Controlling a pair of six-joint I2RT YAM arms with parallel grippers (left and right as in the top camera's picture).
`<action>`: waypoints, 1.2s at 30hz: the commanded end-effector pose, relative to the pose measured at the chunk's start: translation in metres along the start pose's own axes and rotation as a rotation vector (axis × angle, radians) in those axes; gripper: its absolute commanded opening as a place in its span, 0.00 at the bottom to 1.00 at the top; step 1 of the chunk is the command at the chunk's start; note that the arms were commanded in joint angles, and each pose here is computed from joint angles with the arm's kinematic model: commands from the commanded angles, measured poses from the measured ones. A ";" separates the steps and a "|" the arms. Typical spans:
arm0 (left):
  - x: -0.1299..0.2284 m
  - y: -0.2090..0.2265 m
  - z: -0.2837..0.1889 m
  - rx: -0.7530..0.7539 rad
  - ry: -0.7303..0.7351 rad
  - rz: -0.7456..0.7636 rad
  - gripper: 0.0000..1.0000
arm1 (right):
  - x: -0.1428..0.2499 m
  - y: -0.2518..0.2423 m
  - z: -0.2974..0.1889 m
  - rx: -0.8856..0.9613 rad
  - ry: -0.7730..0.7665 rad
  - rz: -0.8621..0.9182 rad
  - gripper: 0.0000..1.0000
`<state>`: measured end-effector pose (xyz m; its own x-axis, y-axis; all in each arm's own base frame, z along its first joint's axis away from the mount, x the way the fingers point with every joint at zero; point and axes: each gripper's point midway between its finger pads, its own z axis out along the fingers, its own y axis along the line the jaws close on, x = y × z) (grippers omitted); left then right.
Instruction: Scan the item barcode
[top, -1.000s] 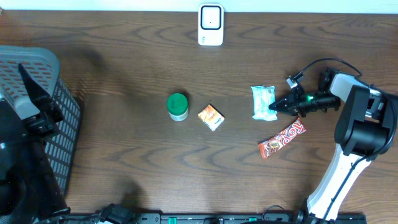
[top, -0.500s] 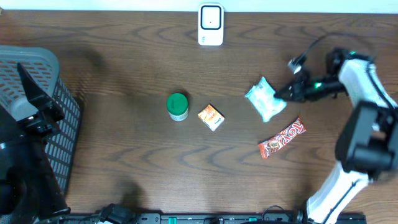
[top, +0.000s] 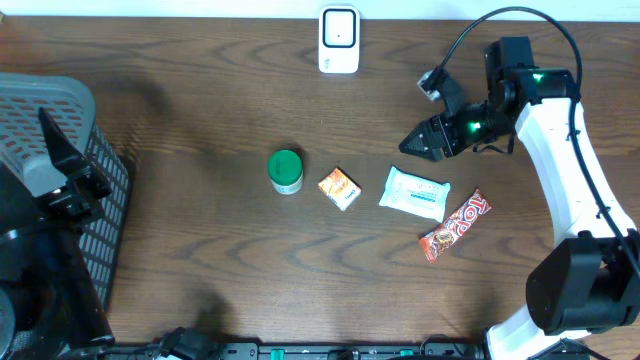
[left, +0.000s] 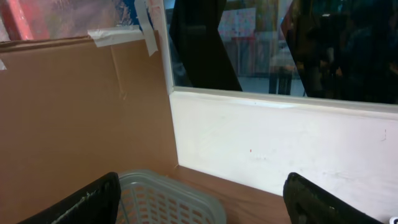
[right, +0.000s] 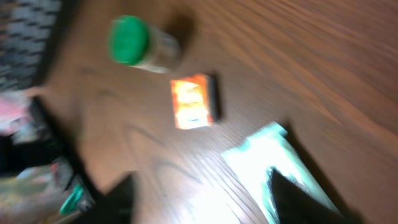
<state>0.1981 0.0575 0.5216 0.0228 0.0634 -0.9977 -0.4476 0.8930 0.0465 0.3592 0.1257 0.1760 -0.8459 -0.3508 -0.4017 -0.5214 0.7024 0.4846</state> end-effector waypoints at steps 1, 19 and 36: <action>0.001 0.002 0.000 -0.015 0.003 -0.015 0.84 | 0.018 -0.044 -0.005 0.235 0.072 0.218 0.99; 0.018 -0.001 0.002 -0.012 0.061 -0.025 0.84 | 0.093 -0.072 0.049 0.462 0.247 0.413 0.99; 0.030 -0.001 0.001 -0.010 0.104 0.025 0.84 | 0.125 -0.052 0.095 1.015 0.293 0.053 0.99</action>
<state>0.1996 0.0569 0.4953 -0.0675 0.0370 -0.9970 -0.4424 0.8946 0.0632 0.2929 0.1209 0.0305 -0.9331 -0.3463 -0.0968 -0.2989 0.8966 -0.3268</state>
